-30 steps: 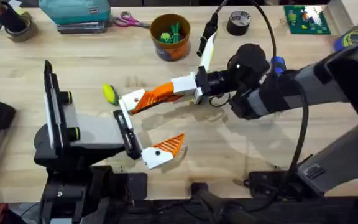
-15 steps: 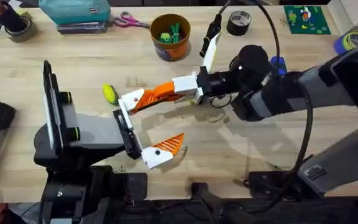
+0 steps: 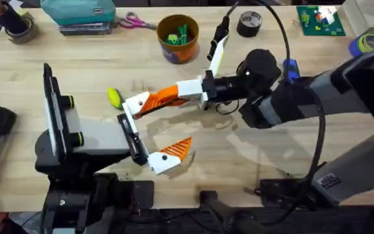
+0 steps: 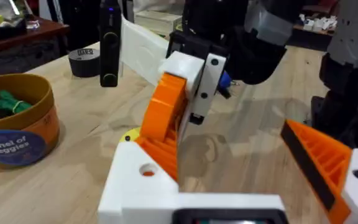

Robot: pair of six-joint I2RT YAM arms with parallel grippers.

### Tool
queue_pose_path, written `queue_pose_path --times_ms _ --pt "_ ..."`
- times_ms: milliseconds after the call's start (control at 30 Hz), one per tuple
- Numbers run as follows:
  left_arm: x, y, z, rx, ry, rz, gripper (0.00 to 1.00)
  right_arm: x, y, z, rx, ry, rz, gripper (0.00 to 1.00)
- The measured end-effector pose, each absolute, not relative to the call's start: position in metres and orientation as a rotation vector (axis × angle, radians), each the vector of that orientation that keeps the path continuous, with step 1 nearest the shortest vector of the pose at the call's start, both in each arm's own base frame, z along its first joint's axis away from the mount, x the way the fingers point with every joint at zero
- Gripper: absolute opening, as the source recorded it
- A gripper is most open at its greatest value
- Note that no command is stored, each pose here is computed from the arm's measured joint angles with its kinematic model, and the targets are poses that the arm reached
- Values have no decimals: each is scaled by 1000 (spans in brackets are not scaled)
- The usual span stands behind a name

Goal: Pick up the gripper from the table and insert it into the empty holder that is missing its gripper. Then pick up a screw, insert it into the mounting hole, and use the screwdriver to tighten it. Finally, clean up the table by picking up the vegetable and placing it into the bucket.

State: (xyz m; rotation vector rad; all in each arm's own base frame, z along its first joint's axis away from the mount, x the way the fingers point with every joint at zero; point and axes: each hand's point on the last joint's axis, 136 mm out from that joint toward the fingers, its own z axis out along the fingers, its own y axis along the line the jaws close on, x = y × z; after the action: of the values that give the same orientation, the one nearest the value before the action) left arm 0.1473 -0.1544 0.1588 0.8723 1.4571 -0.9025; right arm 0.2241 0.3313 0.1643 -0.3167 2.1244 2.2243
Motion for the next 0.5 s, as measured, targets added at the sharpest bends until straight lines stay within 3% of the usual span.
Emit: queue_pose_path --times_ms 500 --pt "149 -153 159 864 1461 -893 986 225 333 165 -316 2128 2225 8"
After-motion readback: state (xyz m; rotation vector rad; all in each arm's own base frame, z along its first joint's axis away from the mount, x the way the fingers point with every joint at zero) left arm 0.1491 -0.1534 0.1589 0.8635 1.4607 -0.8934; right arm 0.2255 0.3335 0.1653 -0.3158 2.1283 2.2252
